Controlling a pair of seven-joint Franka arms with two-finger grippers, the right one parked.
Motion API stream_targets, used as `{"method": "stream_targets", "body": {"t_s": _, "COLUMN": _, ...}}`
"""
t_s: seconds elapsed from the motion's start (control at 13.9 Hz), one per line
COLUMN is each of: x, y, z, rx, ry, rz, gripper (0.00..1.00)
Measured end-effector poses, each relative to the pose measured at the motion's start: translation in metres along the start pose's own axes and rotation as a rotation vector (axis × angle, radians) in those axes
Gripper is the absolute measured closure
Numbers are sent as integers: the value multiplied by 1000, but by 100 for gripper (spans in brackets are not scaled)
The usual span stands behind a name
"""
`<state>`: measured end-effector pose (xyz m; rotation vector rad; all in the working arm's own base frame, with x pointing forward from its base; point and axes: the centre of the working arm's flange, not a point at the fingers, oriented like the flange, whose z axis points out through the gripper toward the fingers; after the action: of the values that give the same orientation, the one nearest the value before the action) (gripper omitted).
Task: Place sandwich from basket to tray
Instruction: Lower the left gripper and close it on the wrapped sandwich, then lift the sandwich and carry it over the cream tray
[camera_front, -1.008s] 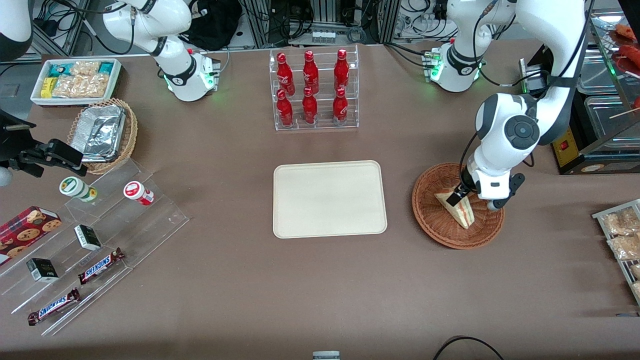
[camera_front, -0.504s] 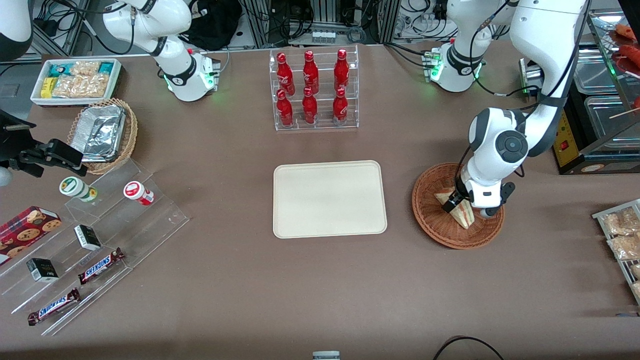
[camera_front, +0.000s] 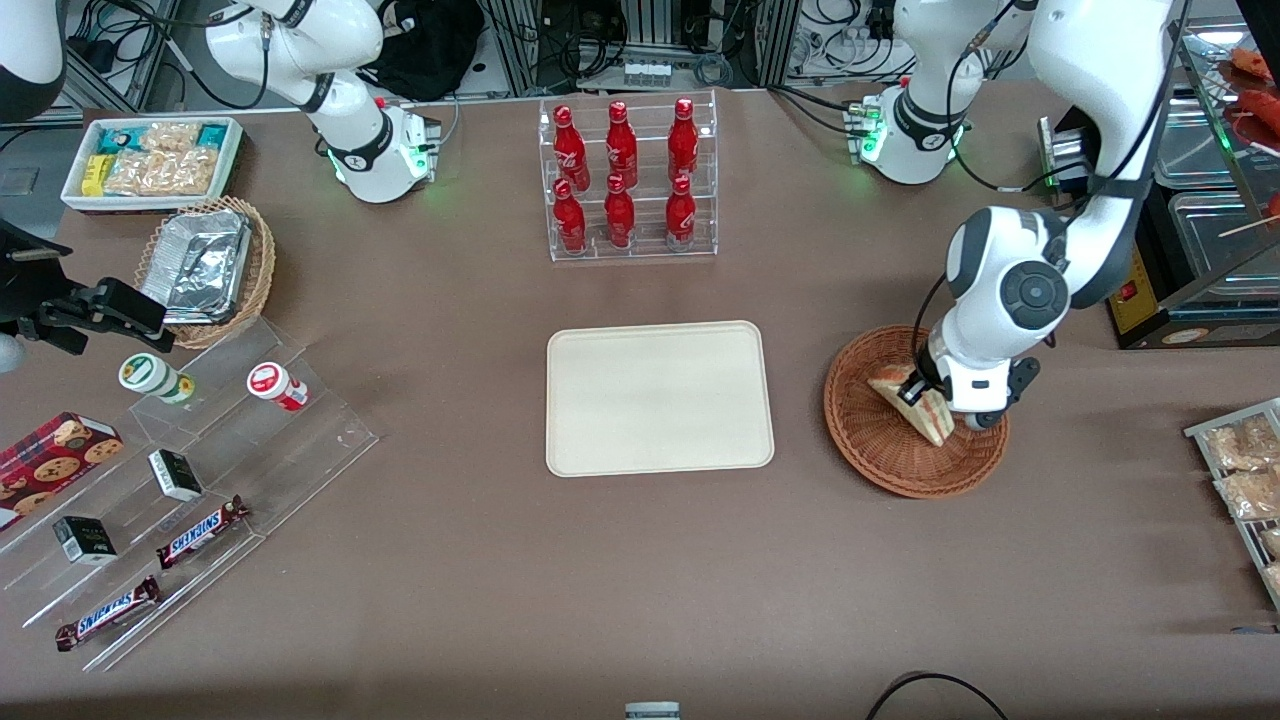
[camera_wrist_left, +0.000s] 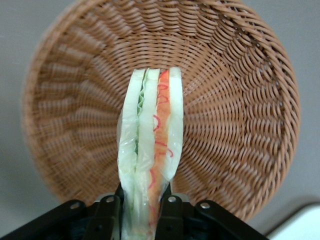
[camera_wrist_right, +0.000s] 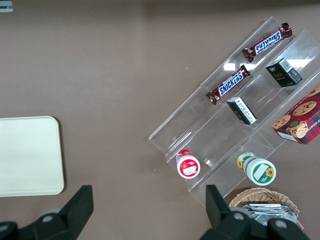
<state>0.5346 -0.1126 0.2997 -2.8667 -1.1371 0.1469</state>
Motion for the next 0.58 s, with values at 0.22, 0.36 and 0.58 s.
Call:
{"method": "stream_targets", "body": {"t_s": 0.22, "x": -3, "y": 10, "z": -51, "rx": 35, "ry": -17, "rz": 96, "gripper": 75}}
{"method": "stream_targets", "body": {"t_s": 0.36, "x": -15, "y": 24, "z": -61, "rx": 26, "ry": -8, "rz": 223, "gripper": 75}}
{"method": "stream_targets", "body": {"t_s": 0.58, "x": -44, "y": 48, "z": -57, "rx": 30, "ry": -9, "rz": 420, "gripper": 75}}
